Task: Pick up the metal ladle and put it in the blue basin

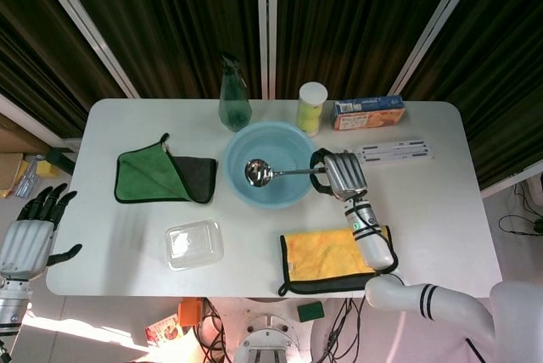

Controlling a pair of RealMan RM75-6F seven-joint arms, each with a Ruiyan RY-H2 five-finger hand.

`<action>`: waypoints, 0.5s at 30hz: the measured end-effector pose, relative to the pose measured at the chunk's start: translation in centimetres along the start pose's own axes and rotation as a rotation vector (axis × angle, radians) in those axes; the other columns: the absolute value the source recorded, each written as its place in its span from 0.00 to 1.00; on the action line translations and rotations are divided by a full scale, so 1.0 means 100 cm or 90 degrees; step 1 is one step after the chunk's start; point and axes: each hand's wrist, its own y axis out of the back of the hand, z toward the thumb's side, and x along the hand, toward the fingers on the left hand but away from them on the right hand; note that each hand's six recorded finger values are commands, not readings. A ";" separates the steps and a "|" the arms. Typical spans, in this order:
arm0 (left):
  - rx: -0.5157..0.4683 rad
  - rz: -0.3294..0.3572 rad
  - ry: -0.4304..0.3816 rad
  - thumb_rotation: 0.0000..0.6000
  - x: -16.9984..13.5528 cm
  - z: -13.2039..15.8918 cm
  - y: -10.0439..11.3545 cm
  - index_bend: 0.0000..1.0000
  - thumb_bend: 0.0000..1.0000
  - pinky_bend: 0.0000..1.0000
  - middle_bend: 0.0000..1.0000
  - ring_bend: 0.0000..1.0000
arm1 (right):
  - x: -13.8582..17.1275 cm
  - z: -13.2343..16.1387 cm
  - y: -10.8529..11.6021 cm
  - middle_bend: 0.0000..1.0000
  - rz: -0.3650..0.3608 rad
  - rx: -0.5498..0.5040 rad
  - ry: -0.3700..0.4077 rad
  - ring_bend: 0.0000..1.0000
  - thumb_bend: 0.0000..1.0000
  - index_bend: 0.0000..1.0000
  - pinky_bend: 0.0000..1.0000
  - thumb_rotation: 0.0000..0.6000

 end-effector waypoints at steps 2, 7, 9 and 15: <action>-0.002 0.001 0.001 1.00 0.000 -0.001 0.000 0.12 0.09 0.18 0.05 0.04 | -0.006 0.007 -0.007 0.44 -0.004 0.026 0.010 0.73 0.60 1.00 0.87 1.00; -0.006 -0.002 0.000 1.00 0.001 -0.002 0.000 0.12 0.09 0.18 0.05 0.04 | -0.017 0.021 -0.020 0.44 -0.024 0.107 0.044 0.73 0.60 1.00 0.87 1.00; -0.007 -0.003 -0.002 1.00 0.001 -0.001 0.000 0.12 0.09 0.18 0.05 0.04 | -0.020 0.026 -0.022 0.44 -0.036 0.140 0.063 0.73 0.60 1.00 0.87 1.00; -0.011 -0.005 -0.005 1.00 0.001 -0.001 0.000 0.12 0.09 0.18 0.05 0.04 | -0.023 0.040 -0.024 0.44 -0.084 0.242 0.128 0.73 0.60 1.00 0.87 1.00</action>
